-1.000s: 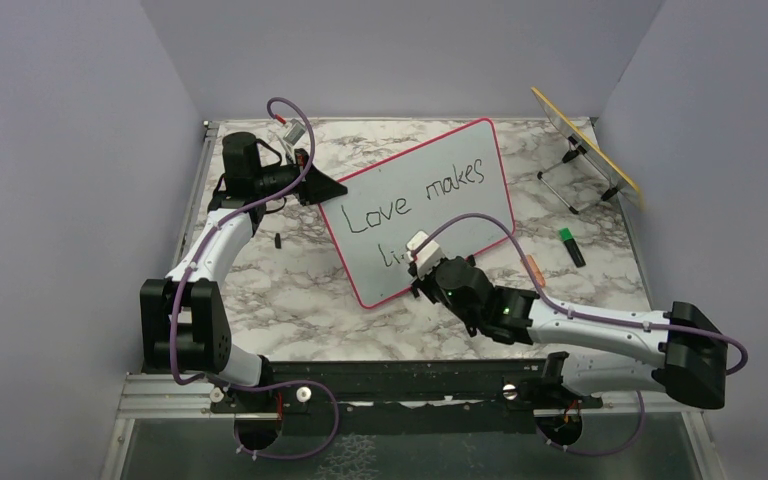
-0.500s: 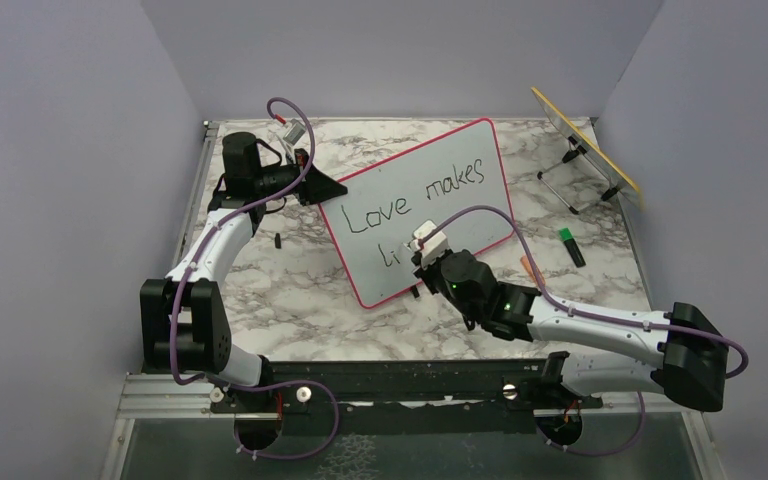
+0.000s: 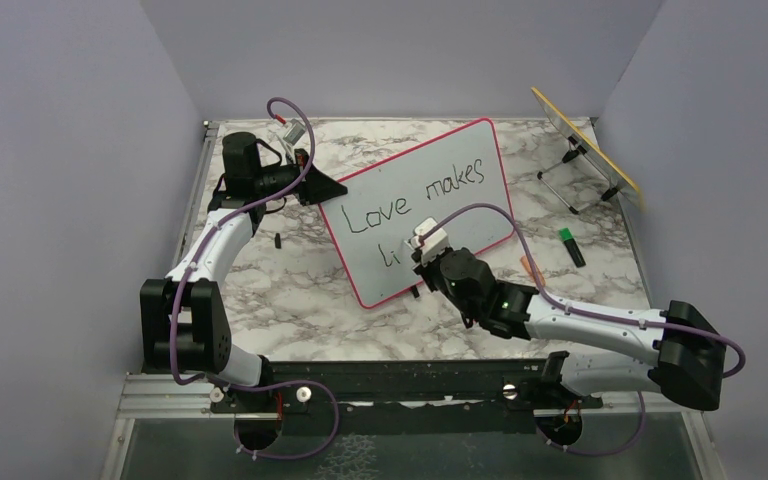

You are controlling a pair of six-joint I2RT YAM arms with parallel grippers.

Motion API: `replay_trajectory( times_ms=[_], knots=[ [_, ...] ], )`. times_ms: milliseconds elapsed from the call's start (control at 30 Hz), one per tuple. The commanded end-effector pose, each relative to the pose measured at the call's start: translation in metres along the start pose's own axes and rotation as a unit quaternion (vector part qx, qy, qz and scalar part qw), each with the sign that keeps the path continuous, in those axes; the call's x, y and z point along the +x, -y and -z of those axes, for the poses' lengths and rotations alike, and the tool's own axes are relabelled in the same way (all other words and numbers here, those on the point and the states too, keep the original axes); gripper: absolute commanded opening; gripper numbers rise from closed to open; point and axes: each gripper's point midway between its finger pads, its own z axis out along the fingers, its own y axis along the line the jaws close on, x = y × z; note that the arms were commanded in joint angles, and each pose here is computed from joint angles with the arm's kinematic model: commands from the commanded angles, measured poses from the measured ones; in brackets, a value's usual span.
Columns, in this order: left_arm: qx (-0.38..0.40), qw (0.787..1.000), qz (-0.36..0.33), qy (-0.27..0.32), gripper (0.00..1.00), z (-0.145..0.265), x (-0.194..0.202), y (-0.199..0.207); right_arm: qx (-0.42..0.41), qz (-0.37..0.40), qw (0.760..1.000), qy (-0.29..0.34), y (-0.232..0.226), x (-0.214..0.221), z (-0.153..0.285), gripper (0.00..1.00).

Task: Write a sentence on the whiteboard

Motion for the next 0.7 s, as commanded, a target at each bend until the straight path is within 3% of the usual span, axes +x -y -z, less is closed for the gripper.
replay_trajectory(
  times_ms=[0, 667],
  knots=[
    [-0.055, 0.998, 0.027, -0.021, 0.00, -0.002, 0.025, -0.031, 0.021, -0.019, 0.999, 0.019, 0.008, -0.013, -0.004, 0.01],
    [-0.054, 0.998, 0.027, -0.021, 0.00, -0.002, 0.024, -0.031, -0.032, 0.012, 0.999, -0.018, -0.010, 0.000, -0.005, 0.01]
  ],
)
